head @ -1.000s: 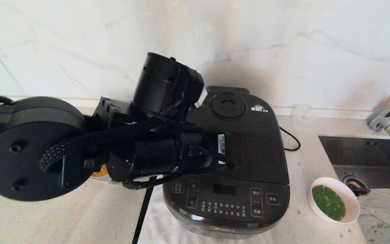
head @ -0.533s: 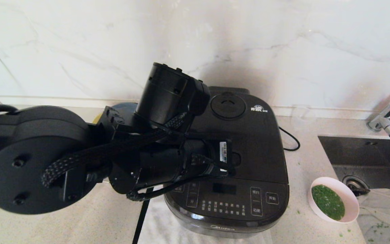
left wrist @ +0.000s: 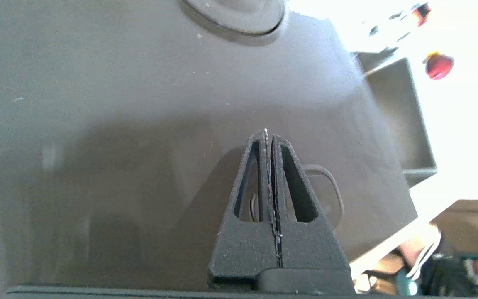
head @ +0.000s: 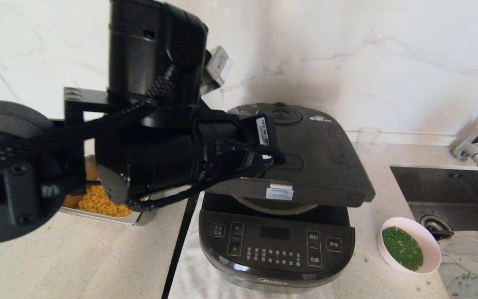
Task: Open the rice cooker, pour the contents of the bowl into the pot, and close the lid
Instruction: Open the rice cooker
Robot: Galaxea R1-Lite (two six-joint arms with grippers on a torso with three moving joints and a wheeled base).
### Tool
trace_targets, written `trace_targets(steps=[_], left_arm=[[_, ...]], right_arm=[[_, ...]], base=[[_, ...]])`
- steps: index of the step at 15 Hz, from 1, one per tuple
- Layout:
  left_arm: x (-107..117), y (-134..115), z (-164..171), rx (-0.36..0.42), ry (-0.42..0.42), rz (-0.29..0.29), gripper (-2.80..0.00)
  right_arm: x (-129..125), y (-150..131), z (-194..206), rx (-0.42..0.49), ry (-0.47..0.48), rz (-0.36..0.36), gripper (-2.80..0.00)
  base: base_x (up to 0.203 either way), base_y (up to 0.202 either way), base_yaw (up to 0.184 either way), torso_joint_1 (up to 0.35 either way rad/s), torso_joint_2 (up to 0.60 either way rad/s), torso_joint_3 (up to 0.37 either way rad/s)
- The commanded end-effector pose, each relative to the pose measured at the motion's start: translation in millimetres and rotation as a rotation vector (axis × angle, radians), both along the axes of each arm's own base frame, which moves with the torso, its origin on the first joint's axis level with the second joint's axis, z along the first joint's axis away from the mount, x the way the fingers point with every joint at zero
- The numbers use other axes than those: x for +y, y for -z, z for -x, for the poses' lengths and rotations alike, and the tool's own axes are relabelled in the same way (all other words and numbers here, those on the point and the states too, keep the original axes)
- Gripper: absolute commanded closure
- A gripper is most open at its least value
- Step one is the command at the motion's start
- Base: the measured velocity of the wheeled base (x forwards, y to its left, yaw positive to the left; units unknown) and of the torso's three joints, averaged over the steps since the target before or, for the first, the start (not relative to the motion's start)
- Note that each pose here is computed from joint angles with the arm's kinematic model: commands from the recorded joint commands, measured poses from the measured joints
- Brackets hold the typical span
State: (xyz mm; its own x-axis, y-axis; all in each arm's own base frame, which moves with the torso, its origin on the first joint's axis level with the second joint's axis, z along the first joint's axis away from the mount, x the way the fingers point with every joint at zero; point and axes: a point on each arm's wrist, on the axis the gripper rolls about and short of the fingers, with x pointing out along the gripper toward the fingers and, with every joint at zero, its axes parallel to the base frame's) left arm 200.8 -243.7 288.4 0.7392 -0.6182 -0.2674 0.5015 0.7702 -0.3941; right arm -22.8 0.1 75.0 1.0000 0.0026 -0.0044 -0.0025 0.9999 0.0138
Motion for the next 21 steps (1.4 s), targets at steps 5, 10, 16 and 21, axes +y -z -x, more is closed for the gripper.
trace_targets(steps=[5,10,16,21], left_arm=[[59.4,-83.0,46.8,-0.195,0.003,0.219,0.00],[110.5,-95.3,88.8,-0.200,0.031,0.200,0.00],[113.5,-16.4,97.7,0.027,0.229,-0.004,0.00],[68.4,6.0,62.8,0.082,0.258,-0.047,0.00]], right_arm=[[0.0,0.0,-0.1,0.002,-0.001,0.000,0.00],[0.0,0.0,-0.1,0.002,-0.001,0.000,0.00],[0.0,0.0,-0.1,0.002,-0.001,0.000,0.00],[0.0,0.0,0.0,0.001,-0.001,0.000,0.00]], base=[[0.000,0.000,0.000,0.000,0.00,0.000],[0.000,0.000,0.000,0.000,0.00,0.000],[0.000,0.000,0.000,0.000,0.00,0.000],[0.000,0.000,0.000,0.000,0.00,0.000]])
